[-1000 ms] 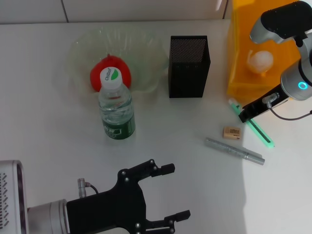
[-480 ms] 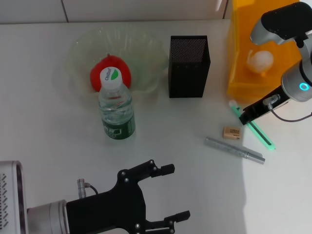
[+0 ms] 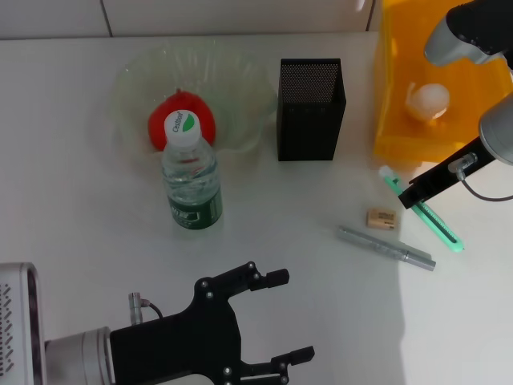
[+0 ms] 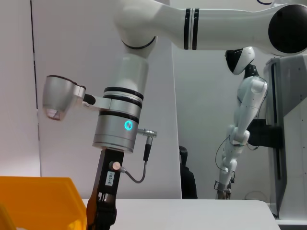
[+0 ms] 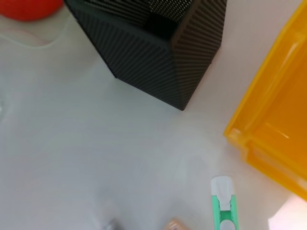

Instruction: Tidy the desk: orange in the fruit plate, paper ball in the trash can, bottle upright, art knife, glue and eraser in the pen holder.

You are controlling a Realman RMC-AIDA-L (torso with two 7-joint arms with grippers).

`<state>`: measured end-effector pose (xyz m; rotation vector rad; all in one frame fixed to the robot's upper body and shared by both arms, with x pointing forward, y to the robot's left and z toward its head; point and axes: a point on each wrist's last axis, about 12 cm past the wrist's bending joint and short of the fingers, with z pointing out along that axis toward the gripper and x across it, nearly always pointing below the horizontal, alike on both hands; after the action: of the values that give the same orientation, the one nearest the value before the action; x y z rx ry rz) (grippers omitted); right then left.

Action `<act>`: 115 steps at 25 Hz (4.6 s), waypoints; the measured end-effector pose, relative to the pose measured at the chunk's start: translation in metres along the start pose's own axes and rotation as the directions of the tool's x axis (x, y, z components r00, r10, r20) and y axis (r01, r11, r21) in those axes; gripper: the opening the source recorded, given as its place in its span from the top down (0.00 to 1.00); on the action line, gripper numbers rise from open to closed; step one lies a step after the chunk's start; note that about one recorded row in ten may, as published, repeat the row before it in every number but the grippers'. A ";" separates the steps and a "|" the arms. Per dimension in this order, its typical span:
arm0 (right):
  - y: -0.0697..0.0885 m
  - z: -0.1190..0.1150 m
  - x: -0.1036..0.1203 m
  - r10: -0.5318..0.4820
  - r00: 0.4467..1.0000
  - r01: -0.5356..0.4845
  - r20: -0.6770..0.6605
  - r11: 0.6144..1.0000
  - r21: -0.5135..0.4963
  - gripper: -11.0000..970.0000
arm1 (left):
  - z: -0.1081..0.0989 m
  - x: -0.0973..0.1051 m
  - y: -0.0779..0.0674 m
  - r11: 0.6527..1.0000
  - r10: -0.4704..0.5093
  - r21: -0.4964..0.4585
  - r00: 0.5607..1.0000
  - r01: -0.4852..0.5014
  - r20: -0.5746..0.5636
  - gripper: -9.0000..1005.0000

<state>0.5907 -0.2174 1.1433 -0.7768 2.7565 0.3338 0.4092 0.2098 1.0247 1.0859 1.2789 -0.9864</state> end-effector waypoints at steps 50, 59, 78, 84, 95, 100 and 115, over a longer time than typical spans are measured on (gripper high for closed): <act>-0.005 0.014 -0.034 -0.221 0.524 0.377 0.822 0.926 0.008 0.82 | 0.000 -0.004 0.000 1.000 0.004 0.012 1.000 -0.004 0.030 0.19; -0.007 0.001 -0.022 -0.175 0.513 0.369 0.840 0.929 -0.031 0.51 | 0.000 -0.004 0.000 1.000 0.005 0.012 1.000 -0.005 0.031 0.19; 0.023 -0.053 -0.015 -0.216 0.976 0.214 0.039 0.975 0.060 0.40 | 0.002 -0.004 0.002 1.000 0.009 0.018 1.000 -0.010 0.027 0.19; 0.023 -0.023 -0.016 -0.206 0.977 0.209 -0.059 0.977 0.040 0.40 | 0.001 -0.004 0.001 1.000 0.004 0.012 1.000 -0.005 0.027 0.19; 0.027 0.003 -0.013 -0.327 0.937 0.332 -0.126 0.943 0.020 0.40 | 0.002 -0.004 0.002 1.000 0.008 0.017 1.000 -0.008 0.023 0.19; 0.030 0.010 -0.014 -0.449 0.884 0.456 -0.133 0.889 0.034 0.40 | 0.001 -0.002 0.001 1.000 -0.001 0.014 1.000 0.000 0.018 0.19; 0.040 0.023 -0.020 -0.555 0.822 0.563 -0.125 0.826 0.031 0.41 | 0.002 -0.002 0.001 1.000 -0.001 0.016 1.000 0.001 0.019 0.19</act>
<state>0.5905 -0.1678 1.1337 -1.5687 2.4554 0.0743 0.4105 0.2080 1.0268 1.0852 1.2581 -1.0071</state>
